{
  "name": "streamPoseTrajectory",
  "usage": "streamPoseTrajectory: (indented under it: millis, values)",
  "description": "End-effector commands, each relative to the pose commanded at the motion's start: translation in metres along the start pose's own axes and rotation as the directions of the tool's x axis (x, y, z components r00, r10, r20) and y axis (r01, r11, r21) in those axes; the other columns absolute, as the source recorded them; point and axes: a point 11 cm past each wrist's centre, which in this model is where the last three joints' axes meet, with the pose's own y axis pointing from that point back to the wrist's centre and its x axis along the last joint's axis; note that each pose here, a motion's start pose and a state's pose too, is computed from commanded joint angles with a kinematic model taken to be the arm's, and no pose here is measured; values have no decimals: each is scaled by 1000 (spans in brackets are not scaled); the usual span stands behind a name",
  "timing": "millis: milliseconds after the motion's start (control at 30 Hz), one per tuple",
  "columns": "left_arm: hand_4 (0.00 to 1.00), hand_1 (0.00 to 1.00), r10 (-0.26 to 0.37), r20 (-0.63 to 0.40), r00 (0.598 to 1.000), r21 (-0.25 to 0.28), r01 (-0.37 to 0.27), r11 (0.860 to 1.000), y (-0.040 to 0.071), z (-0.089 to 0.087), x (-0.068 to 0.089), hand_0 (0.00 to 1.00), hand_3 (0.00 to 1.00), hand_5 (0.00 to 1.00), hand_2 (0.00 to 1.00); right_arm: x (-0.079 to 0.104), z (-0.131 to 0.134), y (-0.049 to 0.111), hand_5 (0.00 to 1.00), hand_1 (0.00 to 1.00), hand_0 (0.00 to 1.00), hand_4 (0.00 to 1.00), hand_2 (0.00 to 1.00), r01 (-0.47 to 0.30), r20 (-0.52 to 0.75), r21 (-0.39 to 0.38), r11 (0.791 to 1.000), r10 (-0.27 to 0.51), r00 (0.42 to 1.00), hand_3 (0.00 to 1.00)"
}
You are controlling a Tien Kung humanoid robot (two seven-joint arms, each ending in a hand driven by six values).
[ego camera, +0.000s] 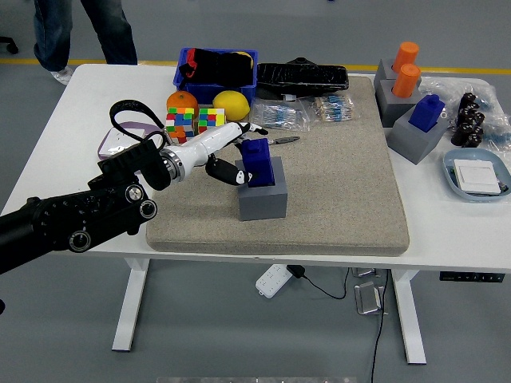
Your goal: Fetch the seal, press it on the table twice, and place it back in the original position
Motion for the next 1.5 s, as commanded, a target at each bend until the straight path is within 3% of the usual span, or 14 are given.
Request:
streamPoseTrajectory:
  millis: [733,767,933,967,1133,1167,1333,1367,1500]
  values:
    - [549,472,-28,12,1000,13,28,1000,-5,3,-7,817,902,2,385,1,-1,0,578,727,817,776,723,-3,0,3,1000,3,1000,681]
    - [561,550,-28,0,1000,14,28,1000,-5,2,-7,820,903,2,437,1,-1,0,579,727,818,776,723,-4,1,3,1000,4,1000,680]
    - [561,550,-26,-40,999,16,26,1000,-6,-1,-7,820,903,2,437,0,-2,0,579,727,818,776,723,-2,0,3,1000,2,1000,680]
    - [817,977,-25,-47,999,15,26,1000,-6,-2,-7,936,955,2,922,0,-2,0,577,727,817,776,723,-2,0,3,1000,2,1000,680]
    - [817,977,-33,-68,997,12,34,999,-5,-4,-7,936,955,2,922,0,-1,0,577,727,817,776,723,-3,-1,2,1000,3,1000,680]
    - [928,998,-36,-71,997,13,37,999,-5,-5,-7,998,995,75,987,0,-1,0,577,727,818,776,723,-3,-1,2,1000,3,1000,680]
    - [928,998,-48,-88,995,17,50,999,-5,-7,-6,998,995,75,987,0,-2,0,577,727,818,776,723,-2,-2,3,1000,2,1000,680]
    - [998,998,-51,-95,994,16,53,998,-5,-8,-6,998,998,286,998,0,-2,0,577,727,818,776,723,-2,-2,4,1000,2,1000,680]
    - [998,998,-70,-132,989,13,72,997,-5,-9,-6,998,998,286,998,0,-2,0,577,727,818,776,723,-1,-1,3,1000,1,1000,680]
